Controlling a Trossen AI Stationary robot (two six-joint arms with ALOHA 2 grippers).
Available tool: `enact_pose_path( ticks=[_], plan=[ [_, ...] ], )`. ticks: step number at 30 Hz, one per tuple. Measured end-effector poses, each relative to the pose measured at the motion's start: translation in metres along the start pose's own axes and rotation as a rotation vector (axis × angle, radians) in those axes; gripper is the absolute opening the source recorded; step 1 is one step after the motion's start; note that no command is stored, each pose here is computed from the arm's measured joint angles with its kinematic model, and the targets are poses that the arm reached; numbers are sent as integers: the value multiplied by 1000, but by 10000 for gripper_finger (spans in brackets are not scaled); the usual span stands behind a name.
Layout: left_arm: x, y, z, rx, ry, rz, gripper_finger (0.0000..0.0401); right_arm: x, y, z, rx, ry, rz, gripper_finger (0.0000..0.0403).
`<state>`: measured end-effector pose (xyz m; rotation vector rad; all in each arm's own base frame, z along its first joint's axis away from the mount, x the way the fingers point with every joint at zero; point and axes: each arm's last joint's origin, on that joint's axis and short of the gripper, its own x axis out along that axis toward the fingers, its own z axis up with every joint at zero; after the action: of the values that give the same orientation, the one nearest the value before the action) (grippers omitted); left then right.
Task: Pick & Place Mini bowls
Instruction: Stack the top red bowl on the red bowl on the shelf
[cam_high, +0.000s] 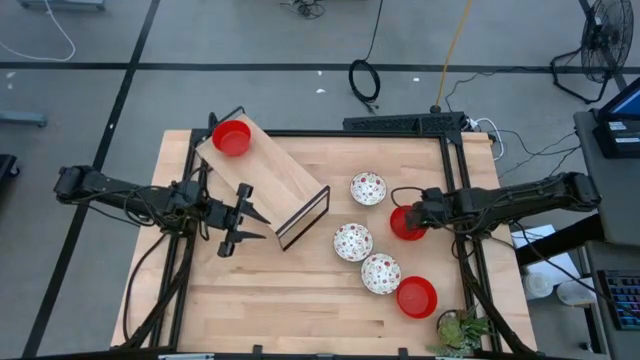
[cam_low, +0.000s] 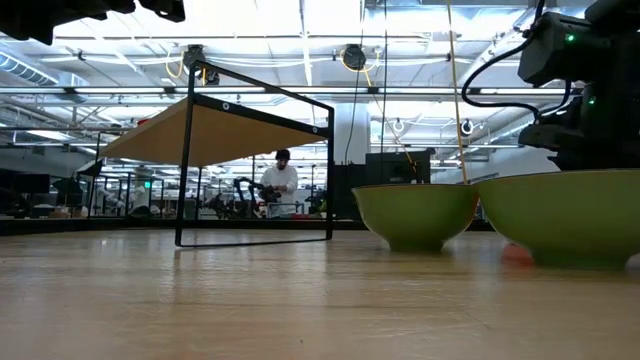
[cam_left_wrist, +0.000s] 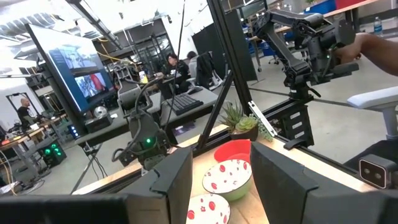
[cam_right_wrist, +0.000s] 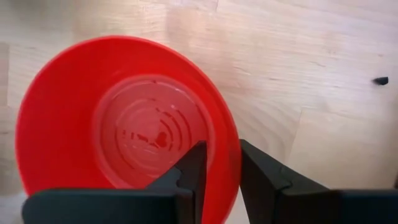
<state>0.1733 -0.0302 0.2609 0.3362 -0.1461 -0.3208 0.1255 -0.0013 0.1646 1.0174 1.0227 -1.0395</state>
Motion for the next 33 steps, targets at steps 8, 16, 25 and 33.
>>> enact_pose_path(
  ticks=[8,16,25,33],
  plan=[
    [0,0,0,0,0,0,166,0,-1,0,-7,-1,-17,73],
    [0,0,0,0,0,0,166,0,-1,1,-16,-26,-21,38],
    [0,0,0,0,0,0,166,-1,5,4,-153,-120,21,3],
    [0,0,0,0,0,0,166,-19,23,12,-305,-285,260,1]
  ],
)
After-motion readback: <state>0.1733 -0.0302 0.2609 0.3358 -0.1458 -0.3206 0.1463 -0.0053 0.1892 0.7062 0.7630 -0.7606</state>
